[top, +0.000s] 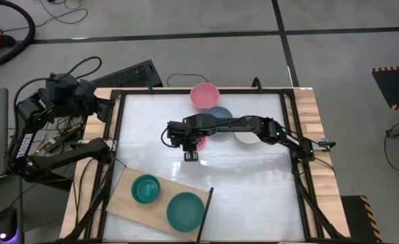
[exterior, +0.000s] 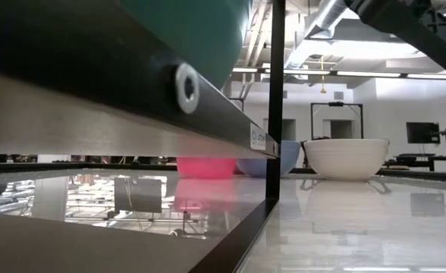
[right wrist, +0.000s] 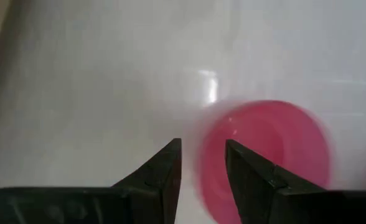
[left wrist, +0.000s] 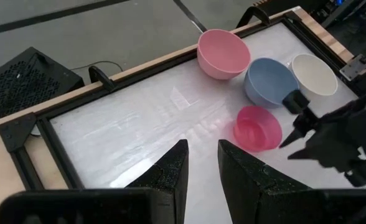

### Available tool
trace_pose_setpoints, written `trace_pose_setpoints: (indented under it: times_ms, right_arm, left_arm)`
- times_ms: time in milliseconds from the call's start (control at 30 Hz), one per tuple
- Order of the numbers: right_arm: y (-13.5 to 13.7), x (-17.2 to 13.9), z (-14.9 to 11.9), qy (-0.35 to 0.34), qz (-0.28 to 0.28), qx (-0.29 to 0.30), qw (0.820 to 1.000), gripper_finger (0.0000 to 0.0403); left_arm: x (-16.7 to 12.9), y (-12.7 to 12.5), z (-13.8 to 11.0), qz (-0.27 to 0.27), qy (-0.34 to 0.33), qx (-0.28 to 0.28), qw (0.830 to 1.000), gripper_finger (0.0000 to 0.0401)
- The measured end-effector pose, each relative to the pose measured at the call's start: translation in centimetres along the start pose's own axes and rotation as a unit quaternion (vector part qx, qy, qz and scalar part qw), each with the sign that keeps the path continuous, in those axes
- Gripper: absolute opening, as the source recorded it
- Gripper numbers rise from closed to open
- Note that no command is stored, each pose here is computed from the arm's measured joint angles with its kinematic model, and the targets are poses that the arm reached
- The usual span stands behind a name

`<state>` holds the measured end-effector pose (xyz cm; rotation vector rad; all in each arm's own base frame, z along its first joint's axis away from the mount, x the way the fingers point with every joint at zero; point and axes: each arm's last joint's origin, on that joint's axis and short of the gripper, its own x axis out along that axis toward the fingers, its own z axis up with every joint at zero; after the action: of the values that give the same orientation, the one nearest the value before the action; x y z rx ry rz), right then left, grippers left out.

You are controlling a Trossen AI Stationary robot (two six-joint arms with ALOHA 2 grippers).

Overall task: Place and stack bowls onto a shelf
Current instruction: Stack the pink bowl on top of the light blue bowl on the shelf

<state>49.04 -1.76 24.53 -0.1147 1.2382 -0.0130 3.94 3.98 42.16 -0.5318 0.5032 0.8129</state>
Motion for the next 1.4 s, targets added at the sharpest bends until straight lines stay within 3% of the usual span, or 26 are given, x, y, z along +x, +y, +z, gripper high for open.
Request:
trace_pose_setpoints:
  times_ms: [167, 400, 733, 933, 1100, 1400]
  right_arm:
    - [-0.6, 0.2, 0.0, -0.002, -0.012, -0.003, 1.000, 0.0150]
    - [-0.4, 3.4, -0.1, 0.026, -0.008, 0.002, 1.000, 0.0150]
    - [-0.7, 5.2, -0.5, 0.031, -0.008, 0.016, 0.999, 0.0144]
    - [-1.2, 6.0, -0.8, 0.028, -0.010, 0.022, 0.999, 0.0111]
    - [-0.9, 5.9, -0.7, 0.028, -0.009, 0.017, 0.999, 0.0024]
    - [0.4, 5.0, -0.2, 0.012, -0.012, 0.012, 1.000, 0.0022]
  left_arm:
    - [0.0, 0.0, 0.0, 0.000, 0.000, -0.003, 1.000, 0.0071]
    - [0.0, 0.0, -0.1, 0.002, 0.007, -0.003, 1.000, 0.0071]
    - [0.0, 0.1, -0.3, 0.006, 0.017, -0.003, 1.000, 0.0071]
    - [0.0, 0.1, -0.3, 0.006, 0.017, -0.004, 1.000, 0.0071]
    - [0.0, 0.1, -0.3, 0.005, 0.017, -0.005, 1.000, 0.0071]
    - [0.0, 0.1, -0.3, 0.006, 0.017, -0.005, 1.000, 0.0071]
